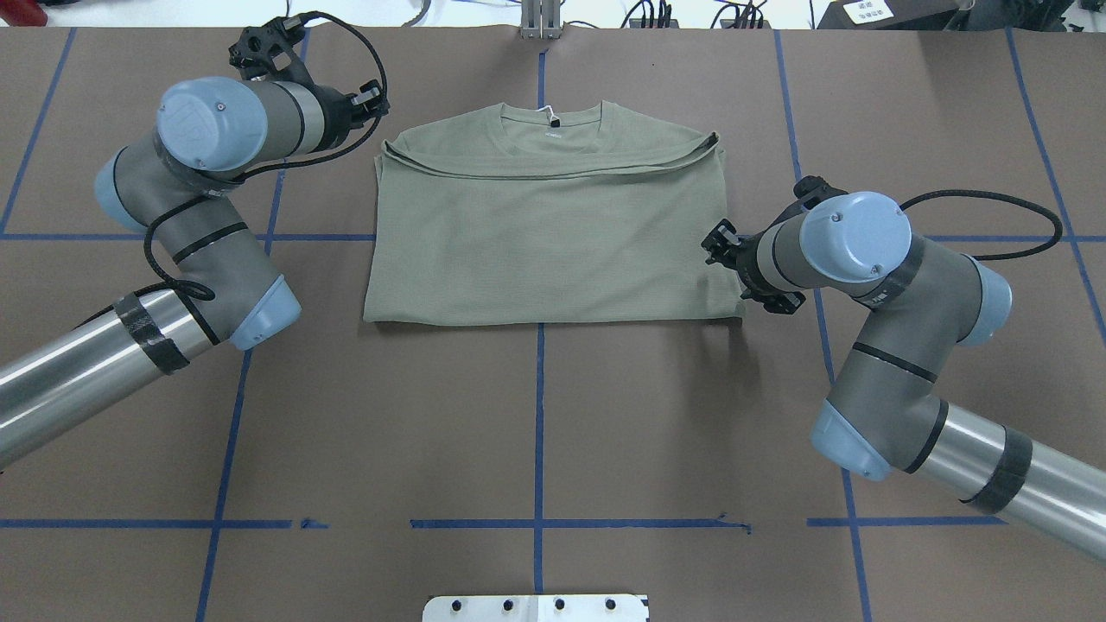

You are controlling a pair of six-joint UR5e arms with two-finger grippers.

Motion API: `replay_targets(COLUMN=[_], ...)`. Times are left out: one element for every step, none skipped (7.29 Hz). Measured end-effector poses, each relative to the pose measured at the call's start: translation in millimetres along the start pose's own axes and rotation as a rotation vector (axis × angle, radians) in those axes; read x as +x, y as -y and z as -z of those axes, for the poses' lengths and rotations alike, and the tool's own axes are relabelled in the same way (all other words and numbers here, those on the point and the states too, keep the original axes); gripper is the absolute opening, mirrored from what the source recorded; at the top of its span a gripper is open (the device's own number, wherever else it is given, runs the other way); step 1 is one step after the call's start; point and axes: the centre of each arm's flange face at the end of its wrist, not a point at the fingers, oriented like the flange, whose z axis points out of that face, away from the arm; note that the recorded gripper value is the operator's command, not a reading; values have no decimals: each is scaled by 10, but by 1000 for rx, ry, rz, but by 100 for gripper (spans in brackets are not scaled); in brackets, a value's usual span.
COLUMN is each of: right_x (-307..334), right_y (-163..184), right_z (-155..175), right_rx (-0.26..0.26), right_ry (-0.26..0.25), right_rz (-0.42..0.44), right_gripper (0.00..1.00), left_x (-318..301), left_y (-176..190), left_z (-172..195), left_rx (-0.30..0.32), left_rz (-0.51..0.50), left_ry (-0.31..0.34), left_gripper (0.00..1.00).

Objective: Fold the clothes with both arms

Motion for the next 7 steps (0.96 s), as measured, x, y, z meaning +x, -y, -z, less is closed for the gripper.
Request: replay_targets(right_x=[68,122,163,190,204,218,263], right_y=[-24,-76,-127,-163,-179,-182,-169], right_z=[-24,-52,-79,-94,-97,-98,-101], right_rx=[-3,-7,-10,-14,-16,-19,-19], right_ry=[-10,-18,-25,-30,-32,-35,-40], right_rz=[2,8,14,19,20,21,22], right_gripper=[72,71,59,33,0,0,0], left_x=[8,14,15,16,26,39,50], left_y=[12,14,15,13,10,10,11], left_z=[6,9,9,9,11,15,18], left_rx=[1,2,2,1,1,1,1], left_rz=[1,1,2,2,2,3,3], left_ry=[-1,-2,-2,-2,-4,-5,-7], left_gripper=[47,47,47,47,47,47,47])
